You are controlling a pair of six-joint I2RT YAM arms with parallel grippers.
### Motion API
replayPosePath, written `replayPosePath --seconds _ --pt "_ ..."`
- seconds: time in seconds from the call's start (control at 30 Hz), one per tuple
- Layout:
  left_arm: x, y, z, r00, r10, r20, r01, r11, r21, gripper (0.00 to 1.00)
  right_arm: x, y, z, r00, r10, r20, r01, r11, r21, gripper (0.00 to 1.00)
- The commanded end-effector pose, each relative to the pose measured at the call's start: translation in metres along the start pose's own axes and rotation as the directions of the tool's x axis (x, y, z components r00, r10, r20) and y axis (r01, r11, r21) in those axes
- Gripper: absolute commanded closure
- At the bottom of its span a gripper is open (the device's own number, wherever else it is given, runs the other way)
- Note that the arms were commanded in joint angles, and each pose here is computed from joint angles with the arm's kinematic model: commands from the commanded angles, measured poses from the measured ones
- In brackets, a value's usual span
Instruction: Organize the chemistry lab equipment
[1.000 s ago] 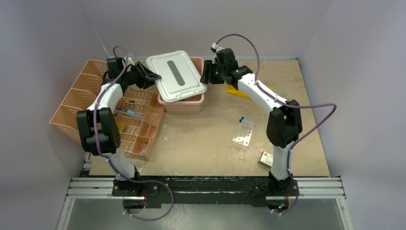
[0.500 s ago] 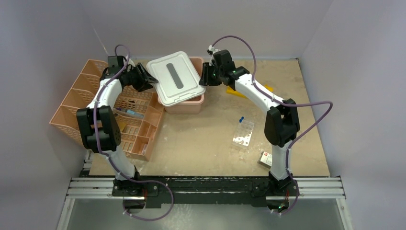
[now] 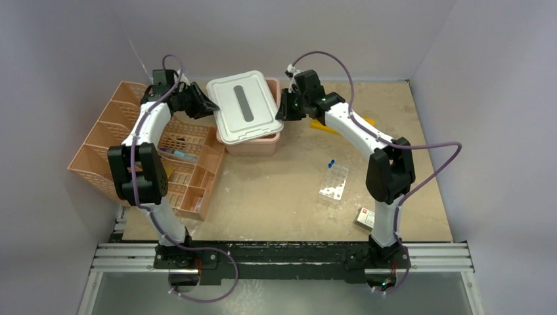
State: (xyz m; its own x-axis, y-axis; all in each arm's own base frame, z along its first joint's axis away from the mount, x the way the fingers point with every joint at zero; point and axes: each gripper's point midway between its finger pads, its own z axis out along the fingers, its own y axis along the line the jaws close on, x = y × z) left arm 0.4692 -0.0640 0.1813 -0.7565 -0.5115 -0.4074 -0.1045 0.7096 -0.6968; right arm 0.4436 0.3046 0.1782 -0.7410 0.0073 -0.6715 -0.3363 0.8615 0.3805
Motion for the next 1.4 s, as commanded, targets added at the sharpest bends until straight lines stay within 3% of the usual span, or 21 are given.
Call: replayPosePath --seconds 0.0,0.3,0.63,0.9,1.23,1.37 --pt "-0.025 -0.006 0.003 0.995 0.070 0.064 -0.068 0.997 -0.038 0.73 0.032 0.000 -0.028 0.994 0.008 -0.113 -0.010 1.000 -0.017 0.81" --pt "-0.038 -0.008 0.026 0.995 0.065 0.070 -0.061 0.997 -0.056 0.71 0.049 0.022 -0.040 0.983 0.072 -0.169 -0.094 0.987 -0.128 0.82" --pt "-0.036 -0.019 0.044 0.995 0.097 0.037 -0.095 0.994 -0.047 0.72 0.045 0.027 -0.034 0.977 0.132 -0.165 -0.156 0.978 -0.140 0.84" --pt "-0.033 -0.014 0.037 0.987 0.162 0.023 -0.160 0.984 -0.076 0.70 0.020 0.025 -0.048 0.991 0.125 -0.052 -0.130 0.986 -0.108 0.69" --pt "-0.043 -0.032 0.024 0.971 0.236 0.042 -0.234 0.971 -0.049 0.48 -0.003 0.009 -0.023 0.996 0.090 0.011 -0.090 0.996 -0.015 0.55" --pt "-0.047 -0.041 0.017 0.967 0.246 0.061 -0.244 0.969 -0.034 0.46 -0.010 0.012 -0.022 0.996 0.086 0.027 -0.085 0.996 -0.023 0.51"
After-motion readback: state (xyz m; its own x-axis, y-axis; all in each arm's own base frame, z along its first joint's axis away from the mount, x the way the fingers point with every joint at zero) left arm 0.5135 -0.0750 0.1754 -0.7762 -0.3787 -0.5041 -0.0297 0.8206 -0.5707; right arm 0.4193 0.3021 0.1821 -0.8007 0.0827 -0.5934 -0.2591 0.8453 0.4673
